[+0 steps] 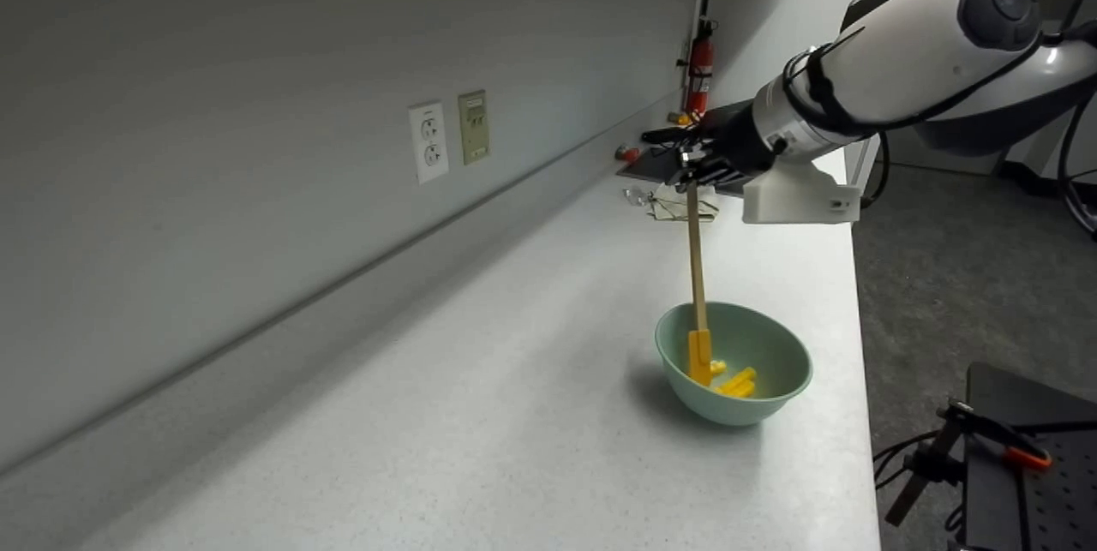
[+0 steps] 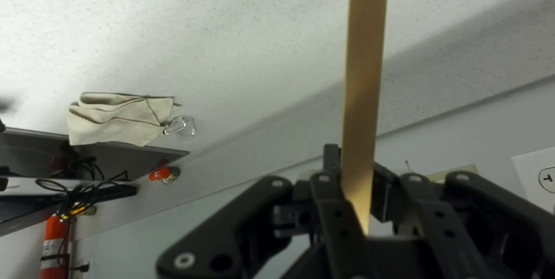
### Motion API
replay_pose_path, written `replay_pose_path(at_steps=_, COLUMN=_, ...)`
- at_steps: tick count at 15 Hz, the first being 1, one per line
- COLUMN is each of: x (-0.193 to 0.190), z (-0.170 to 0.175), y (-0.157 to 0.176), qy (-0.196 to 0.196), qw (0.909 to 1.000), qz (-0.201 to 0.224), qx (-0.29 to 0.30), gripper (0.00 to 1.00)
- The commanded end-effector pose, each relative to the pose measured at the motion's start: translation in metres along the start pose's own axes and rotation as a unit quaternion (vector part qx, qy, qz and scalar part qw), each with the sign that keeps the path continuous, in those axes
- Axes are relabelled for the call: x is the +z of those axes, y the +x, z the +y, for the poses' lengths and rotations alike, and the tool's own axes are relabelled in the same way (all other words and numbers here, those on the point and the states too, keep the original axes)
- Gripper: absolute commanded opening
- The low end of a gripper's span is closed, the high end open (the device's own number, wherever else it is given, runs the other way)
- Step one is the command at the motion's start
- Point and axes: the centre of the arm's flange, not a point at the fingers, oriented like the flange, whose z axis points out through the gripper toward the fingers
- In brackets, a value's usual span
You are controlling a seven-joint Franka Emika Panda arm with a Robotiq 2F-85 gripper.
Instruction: Use the ladle to stir in the bowl
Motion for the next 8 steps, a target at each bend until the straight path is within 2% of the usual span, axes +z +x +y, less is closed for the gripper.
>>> replay_pose_path(at_steps=1, x=-0.0082, z=-0.0052, y=0.0033, qy=-0.021, qw=0.9988, qz=0.042, qx=-0.015, gripper=0.02)
replay_pose_path(at_steps=6, x=-0.0088, z=-0.0085, y=0.0042, qy=-0.032, qw=0.9976, qz=0.057, qx=-0.023, gripper=0.02)
replay_pose_path(at_steps=8, x=-0.0085, z=-0.0096, y=0.0004, qy=-0.028, qw=0.9990, qz=0.030, qx=-0.019, gripper=0.02)
